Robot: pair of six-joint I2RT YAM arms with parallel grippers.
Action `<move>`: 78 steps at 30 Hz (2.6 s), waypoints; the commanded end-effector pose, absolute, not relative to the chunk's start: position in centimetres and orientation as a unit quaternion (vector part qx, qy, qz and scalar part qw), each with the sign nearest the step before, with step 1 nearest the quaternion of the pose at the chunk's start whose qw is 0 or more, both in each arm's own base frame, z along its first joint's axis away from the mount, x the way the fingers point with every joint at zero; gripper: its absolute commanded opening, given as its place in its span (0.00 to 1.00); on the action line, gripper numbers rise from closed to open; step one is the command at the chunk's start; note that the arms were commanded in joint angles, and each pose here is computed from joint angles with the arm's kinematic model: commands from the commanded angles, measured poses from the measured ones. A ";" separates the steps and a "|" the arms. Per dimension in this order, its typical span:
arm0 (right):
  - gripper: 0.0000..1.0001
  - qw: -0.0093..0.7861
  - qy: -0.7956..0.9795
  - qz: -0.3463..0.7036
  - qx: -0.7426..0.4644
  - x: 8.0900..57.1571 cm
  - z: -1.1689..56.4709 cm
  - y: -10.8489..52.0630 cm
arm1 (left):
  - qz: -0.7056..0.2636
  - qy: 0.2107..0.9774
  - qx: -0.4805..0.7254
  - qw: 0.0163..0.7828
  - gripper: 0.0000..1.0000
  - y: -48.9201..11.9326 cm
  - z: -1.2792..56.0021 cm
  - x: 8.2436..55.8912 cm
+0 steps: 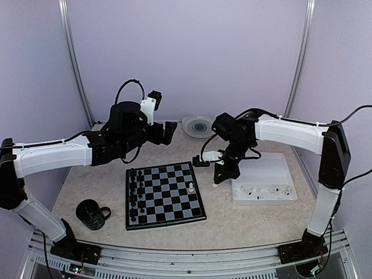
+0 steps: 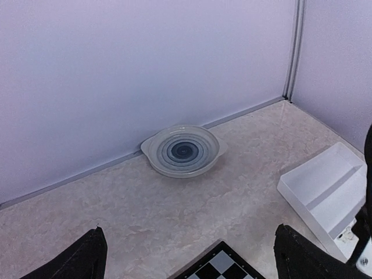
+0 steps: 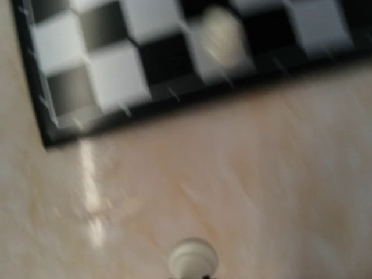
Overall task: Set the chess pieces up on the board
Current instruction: Place the bishop on c1.
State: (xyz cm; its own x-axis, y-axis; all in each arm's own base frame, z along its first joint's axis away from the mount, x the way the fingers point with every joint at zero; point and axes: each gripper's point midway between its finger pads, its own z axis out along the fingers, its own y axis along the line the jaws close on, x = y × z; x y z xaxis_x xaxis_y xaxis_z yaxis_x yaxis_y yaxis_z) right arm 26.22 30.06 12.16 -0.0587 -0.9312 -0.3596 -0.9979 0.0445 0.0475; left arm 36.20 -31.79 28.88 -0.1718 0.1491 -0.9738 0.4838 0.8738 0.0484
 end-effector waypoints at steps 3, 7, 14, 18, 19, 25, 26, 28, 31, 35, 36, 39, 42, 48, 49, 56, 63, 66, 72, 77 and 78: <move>0.00 0.089 0.679 0.143 -0.714 24.2 11.1 34.8 | -0.089 0.733 0.107 0.666 0.99 -26.7 33.2 37.5; 0.00 0.075 0.663 0.143 -0.731 23.0 9.9 36.9 | -0.080 0.730 0.080 0.674 0.99 -24.8 34.0 38.1; 0.00 0.066 0.659 0.129 -0.738 22.8 8.1 38.8 | -0.089 0.723 0.072 0.681 0.99 -24.1 35.0 37.9; 0.00 0.070 0.661 0.127 -0.736 23.2 7.9 39.7 | -0.086 0.722 0.071 0.683 0.99 -23.9 35.3 37.9; 0.00 0.070 0.661 0.124 -0.737 23.3 7.7 39.8 | -0.085 0.721 0.071 0.684 0.99 -23.9 35.3 37.9; 0.01 0.068 0.667 0.118 -0.733 23.8 6.9 40.1 | -0.086 0.720 0.074 0.685 0.99 -23.9 35.5 37.8; 0.01 0.067 0.667 0.117 -0.733 23.8 6.8 40.1 | -0.086 0.720 0.074 0.685 0.99 -23.9 35.5 37.8; 0.02 0.064 0.667 0.114 -0.733 23.8 6.5 40.1 | -0.086 0.720 0.074 0.684 0.99 -23.9 35.5 37.8; 0.03 0.063 0.668 0.114 -0.733 23.8 6.2 40.0 | -0.087 0.720 0.075 0.684 0.99 -24.0 35.4 37.8; 0.04 0.061 0.668 0.109 -0.733 23.9 5.8 39.9 | -0.087 0.721 0.076 0.684 0.99 -24.0 35.4 37.8; 0.04 0.061 0.669 0.109 -0.733 23.9 5.7 39.9 | -0.087 0.721 0.076 0.684 0.99 -24.0 35.4 37.8; 0.07 0.062 0.669 0.107 -0.733 24.0 5.5 39.9 | -0.089 0.721 0.078 0.683 0.99 -24.1 35.3 37.8; 0.12 0.062 0.669 0.104 -0.733 24.1 5.4 39.9 | -0.089 0.722 0.079 0.681 0.99 -24.2 35.2 37.9; 0.17 0.067 0.669 0.101 -0.733 24.2 5.4 39.9 | -0.089 0.723 0.081 0.680 0.99 -24.3 35.1 37.9; 0.18 0.067 0.669 0.102 -0.733 24.2 5.4 39.9 | -0.090 0.722 0.081 0.681 0.99 -24.3 35.2 37.9; 0.21 0.070 0.667 0.113 -0.733 23.9 6.2 40.1 | -0.093 0.724 0.084 0.679 0.99 -24.5 35.0 37.9; 0.24 0.059 0.664 0.121 -0.735 23.4 5.7 39.9 | -0.096 0.727 0.090 0.674 0.99 -24.9 34.6 38.0; 0.24 0.054 0.664 0.120 -0.736 23.3 5.2 39.7 | -0.095 0.728 0.091 0.673 0.99 -24.9 34.5 38.0; 0.24 0.051 0.664 0.117 -0.737 23.3 4.9 39.5 | -0.096 0.730 0.094 0.670 0.99 -25.1 34.3 38.1; 0.28 0.057 0.663 0.115 -0.737 23.4 5.1 39.6 | -0.098 0.731 0.097 0.669 0.99 -25.2 34.2 38.1; 0.29 0.058 0.662 0.116 -0.738 23.4 5.1 39.7 | -0.099 0.731 0.097 0.669 0.99 -25.3 34.2 38.1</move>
